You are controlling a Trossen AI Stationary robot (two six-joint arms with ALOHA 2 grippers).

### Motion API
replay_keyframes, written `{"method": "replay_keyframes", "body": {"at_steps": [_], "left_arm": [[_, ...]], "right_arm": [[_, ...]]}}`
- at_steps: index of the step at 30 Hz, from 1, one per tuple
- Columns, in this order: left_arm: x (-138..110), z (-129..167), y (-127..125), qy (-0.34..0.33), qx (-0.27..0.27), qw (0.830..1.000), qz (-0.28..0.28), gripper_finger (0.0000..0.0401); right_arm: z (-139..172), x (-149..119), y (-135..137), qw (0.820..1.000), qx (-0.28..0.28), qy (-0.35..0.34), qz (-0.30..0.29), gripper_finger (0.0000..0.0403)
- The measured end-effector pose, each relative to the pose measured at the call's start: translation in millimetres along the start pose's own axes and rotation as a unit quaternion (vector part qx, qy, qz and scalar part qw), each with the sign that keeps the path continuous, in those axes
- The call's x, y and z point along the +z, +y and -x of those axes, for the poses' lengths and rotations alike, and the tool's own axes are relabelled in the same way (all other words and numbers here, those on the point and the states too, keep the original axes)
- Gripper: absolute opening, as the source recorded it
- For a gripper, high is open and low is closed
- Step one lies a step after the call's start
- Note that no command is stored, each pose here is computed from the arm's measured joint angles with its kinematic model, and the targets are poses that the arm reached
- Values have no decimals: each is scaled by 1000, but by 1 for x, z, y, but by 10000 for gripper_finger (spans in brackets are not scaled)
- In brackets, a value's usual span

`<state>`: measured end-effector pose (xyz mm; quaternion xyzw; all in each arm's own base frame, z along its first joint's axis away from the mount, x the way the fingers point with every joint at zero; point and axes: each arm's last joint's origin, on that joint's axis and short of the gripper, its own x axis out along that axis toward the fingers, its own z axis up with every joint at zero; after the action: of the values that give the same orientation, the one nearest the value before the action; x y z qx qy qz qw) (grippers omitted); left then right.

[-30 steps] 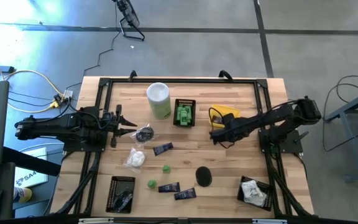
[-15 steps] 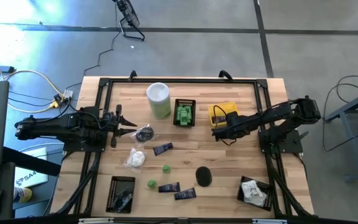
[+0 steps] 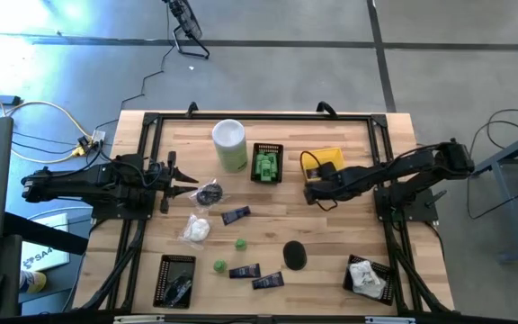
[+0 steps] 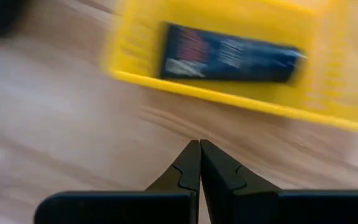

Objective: Pick & Place Travel size toiletries
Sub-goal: Move the yellow bin to the top right of the table

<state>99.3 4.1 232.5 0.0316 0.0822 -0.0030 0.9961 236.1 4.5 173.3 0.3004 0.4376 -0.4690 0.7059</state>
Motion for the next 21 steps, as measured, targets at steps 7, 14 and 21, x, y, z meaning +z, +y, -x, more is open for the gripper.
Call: {"method": "replay_keyframes", "body": {"at_steps": [7,14,21], "left_arm": [[0,0,0,0,0,1000,0,84],[0,0,0,-1,0,1000,0,84],[0,0,0,-1,0,1000,0,84]], "right_arm": [[-11,9,10,999,26,-24,7,2],[-16,19,8,999,25,-33,-5,2],[-18,25,9,999,35,-38,-2,2]]}}
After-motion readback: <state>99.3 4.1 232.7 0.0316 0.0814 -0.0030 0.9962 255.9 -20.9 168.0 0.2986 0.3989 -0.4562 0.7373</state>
